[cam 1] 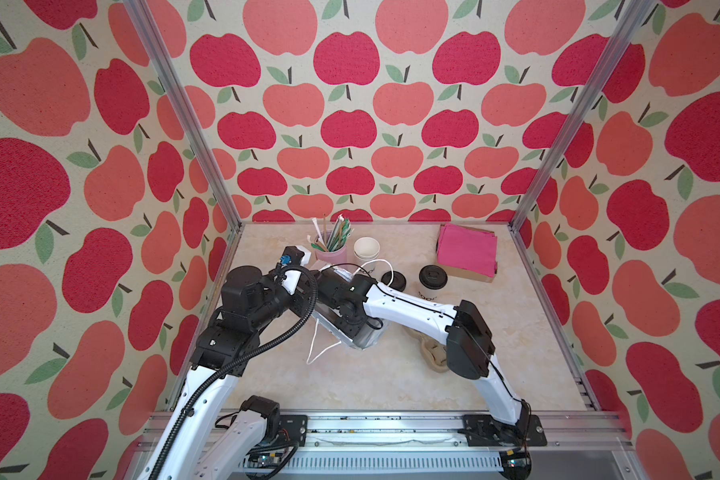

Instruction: Pack the takeout coffee

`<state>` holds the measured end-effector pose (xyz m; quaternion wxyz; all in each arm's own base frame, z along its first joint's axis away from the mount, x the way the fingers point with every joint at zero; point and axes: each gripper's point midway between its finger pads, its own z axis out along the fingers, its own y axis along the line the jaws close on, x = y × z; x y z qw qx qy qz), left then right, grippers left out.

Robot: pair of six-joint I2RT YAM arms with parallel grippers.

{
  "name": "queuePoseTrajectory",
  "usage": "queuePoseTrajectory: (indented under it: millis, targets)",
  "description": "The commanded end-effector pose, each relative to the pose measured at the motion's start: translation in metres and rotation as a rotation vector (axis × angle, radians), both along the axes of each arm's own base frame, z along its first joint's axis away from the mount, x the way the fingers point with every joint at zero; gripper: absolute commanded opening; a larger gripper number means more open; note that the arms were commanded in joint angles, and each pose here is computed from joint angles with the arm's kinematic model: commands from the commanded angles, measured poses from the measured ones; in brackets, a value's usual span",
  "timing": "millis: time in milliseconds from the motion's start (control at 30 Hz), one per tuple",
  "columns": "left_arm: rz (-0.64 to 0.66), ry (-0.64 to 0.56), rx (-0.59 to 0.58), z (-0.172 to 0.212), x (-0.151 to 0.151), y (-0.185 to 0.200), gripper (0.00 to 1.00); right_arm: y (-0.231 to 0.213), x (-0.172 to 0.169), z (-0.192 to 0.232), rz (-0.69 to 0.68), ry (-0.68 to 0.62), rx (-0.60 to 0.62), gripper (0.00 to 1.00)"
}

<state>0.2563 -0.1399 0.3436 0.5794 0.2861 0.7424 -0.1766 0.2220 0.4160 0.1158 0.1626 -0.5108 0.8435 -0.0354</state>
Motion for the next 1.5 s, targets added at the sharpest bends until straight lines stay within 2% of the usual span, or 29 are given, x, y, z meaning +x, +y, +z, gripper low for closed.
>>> queuePoseTrajectory:
  millis: [0, 67, 100, 233, 467, 567, 833, 1000, 1067, 1233, 1467]
  targets:
    - [0.024, 0.001, 0.030, -0.004, -0.001, 0.005, 0.00, 0.011, 0.002, 0.046, 0.060, -0.128, 0.118, 0.49]
    - [0.032, 0.006, 0.037, -0.007, -0.001, 0.007, 0.00, 0.011, 0.008, 0.052, 0.056, -0.176, 0.137, 0.54]
    - [0.035, 0.010, 0.039, -0.008, -0.001, 0.008, 0.00, 0.019, -0.006, 0.054, 0.090, -0.192, 0.152, 0.55]
    - [0.038, 0.023, 0.044, -0.013, -0.003, 0.009, 0.00, 0.024, -0.007, 0.069, 0.092, -0.254, 0.222, 0.62]
    - [0.051, 0.005, 0.049, -0.014, -0.004, 0.012, 0.00, 0.031, -0.021, 0.126, 0.129, -0.328, 0.485, 0.77]
    - [0.050, 0.001, 0.047, -0.013, -0.004, 0.011, 0.00, 0.029, -0.028, 0.149, 0.157, -0.348, 0.583, 0.80]
    - [0.051, -0.014, 0.042, -0.010, -0.004, 0.011, 0.00, 0.014, -0.033, 0.194, 0.158, -0.430, 0.737, 0.88]
    - [0.038, -0.035, 0.028, -0.005, -0.007, 0.010, 0.00, -0.002, -0.049, 0.245, 0.207, -0.519, 0.891, 0.95]
    - [0.031, -0.048, 0.019, -0.002, -0.009, 0.009, 0.00, -0.015, -0.045, 0.257, 0.183, -0.571, 0.891, 0.97]
    - [-0.030, -0.082, -0.021, 0.011, -0.014, -0.001, 0.00, -0.041, -0.028, 0.249, 0.136, -0.654, 0.759, 0.99]
    - [-0.093, -0.121, -0.056, 0.028, -0.019, -0.011, 0.00, -0.051, -0.018, 0.208, 0.100, -0.576, 0.644, 0.99]
